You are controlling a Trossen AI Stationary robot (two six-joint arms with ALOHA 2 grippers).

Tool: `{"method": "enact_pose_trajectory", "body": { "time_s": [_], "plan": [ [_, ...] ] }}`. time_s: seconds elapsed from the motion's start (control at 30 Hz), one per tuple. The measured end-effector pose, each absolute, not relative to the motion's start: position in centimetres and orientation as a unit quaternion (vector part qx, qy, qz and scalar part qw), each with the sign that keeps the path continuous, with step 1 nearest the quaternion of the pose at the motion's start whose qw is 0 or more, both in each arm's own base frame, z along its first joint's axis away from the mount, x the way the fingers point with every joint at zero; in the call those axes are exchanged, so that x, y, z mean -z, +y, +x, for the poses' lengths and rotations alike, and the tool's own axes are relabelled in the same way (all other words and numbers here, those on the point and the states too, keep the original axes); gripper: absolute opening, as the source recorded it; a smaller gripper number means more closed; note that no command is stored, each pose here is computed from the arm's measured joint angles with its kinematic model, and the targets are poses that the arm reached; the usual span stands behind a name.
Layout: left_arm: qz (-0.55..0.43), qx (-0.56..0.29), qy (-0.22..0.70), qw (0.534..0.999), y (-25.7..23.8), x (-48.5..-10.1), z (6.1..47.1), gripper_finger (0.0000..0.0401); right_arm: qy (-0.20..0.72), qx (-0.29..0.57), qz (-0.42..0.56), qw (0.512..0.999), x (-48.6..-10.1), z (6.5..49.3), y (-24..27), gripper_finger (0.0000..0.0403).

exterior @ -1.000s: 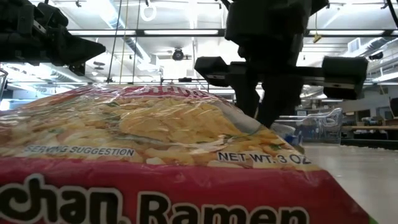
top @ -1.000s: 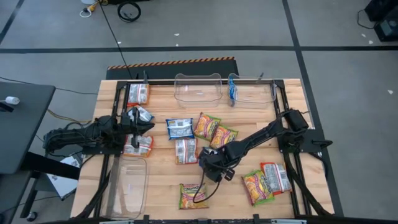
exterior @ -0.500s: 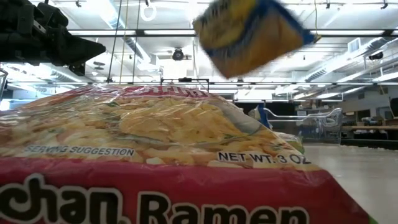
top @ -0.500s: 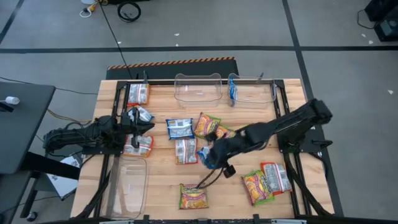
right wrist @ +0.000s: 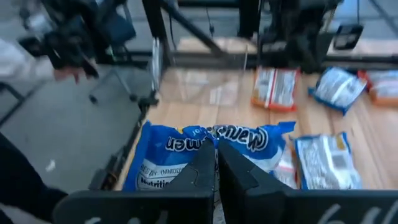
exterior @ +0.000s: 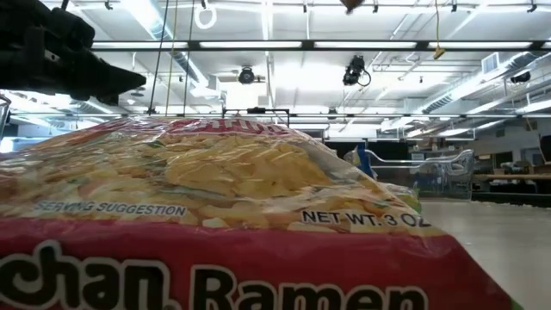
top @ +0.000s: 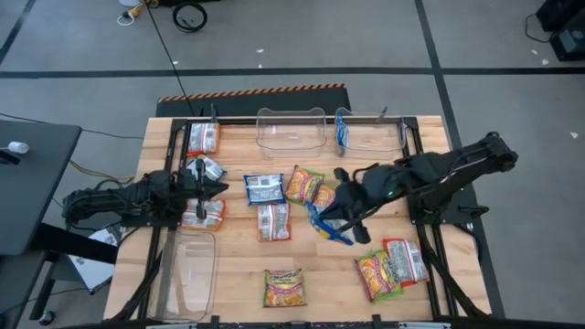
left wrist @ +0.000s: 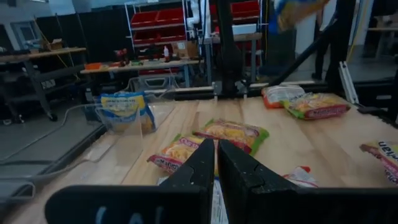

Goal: Sort Maruchan noodles
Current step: Put the blue noodle pack into the top right transparent bin

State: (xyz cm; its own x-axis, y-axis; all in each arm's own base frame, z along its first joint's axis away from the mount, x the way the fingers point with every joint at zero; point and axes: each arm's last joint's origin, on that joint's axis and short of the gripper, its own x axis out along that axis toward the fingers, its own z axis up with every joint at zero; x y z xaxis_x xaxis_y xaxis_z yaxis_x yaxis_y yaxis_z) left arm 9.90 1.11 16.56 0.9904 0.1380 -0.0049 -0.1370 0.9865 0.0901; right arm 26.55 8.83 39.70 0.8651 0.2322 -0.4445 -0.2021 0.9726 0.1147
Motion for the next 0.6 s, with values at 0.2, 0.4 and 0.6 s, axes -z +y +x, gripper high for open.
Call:
{"method": "enact_pose_trajectory", "body": {
  "time_s": [0.2, 0.4, 0.6],
  "plan": [
    [0.030, -0.067, 0.041, 0.996, 1.2, -16.0, 10.3, 0.0027, 0.196, -0.039, 0.005, 0.980, -41.5, 24.7, 6.5, 0.0008],
    [0.000, -0.059, 0.096, 0.994, 1.2, -15.0, 10.8, 0.0027, 0.250, 0.117, -0.065, 0.959, -41.2, 22.7, 2.9, 0.0008],
    [-0.013, -0.058, 0.129, 0.990, 1.2, -14.3, 11.2, 0.0027, 0.316, 0.219, -0.128, 0.914, -40.3, 21.5, -1.3, 0.0008]
  ]
}}
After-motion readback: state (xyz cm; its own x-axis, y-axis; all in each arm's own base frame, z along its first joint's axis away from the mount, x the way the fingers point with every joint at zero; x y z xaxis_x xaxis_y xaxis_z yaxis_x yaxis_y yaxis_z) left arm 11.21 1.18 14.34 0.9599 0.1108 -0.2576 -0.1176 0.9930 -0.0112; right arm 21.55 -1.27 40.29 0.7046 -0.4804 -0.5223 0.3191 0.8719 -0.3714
